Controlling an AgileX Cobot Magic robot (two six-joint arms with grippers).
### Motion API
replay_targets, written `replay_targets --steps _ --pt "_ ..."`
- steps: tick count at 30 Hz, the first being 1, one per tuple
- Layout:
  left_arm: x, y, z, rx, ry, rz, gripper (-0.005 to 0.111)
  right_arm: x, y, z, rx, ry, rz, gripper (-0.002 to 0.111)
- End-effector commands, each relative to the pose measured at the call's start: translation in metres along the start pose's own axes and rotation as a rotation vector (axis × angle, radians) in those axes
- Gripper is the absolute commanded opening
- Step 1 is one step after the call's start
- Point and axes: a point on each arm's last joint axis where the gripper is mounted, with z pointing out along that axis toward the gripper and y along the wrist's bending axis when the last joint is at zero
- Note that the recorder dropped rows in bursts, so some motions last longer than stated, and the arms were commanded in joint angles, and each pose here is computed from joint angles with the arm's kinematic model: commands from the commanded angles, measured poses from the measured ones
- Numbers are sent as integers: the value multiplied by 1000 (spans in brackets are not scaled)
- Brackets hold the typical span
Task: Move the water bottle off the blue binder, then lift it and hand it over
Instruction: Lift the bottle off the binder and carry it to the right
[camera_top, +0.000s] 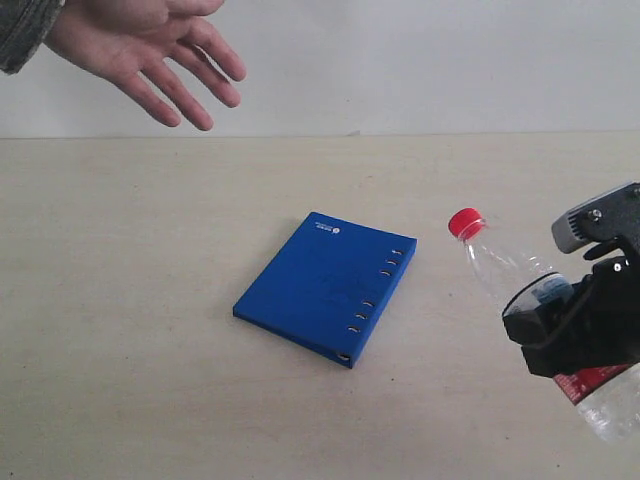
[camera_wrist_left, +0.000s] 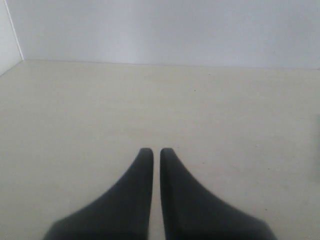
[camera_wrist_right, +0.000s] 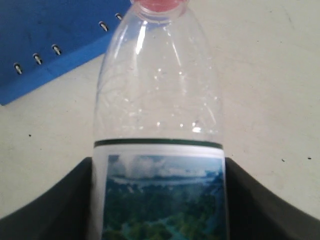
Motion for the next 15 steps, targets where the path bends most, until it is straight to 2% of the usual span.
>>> replay_targets --steps 1,3,8,11,15 --pt "1 0 0 7 1 0 5 -8 -1 -1 -2 -39 -2 0" --pt "1 0 0 7 1 0 5 -8 -1 -1 -1 -42 -51 0" --pt "1 0 0 7 1 0 5 -20 5 -6 -71 -117 -21 0" --pt "1 0 0 7 1 0 5 -33 9 -22 -93 -206 4 0" --pt "1 0 0 7 1 0 5 -49 16 -61 -61 -377 6 0"
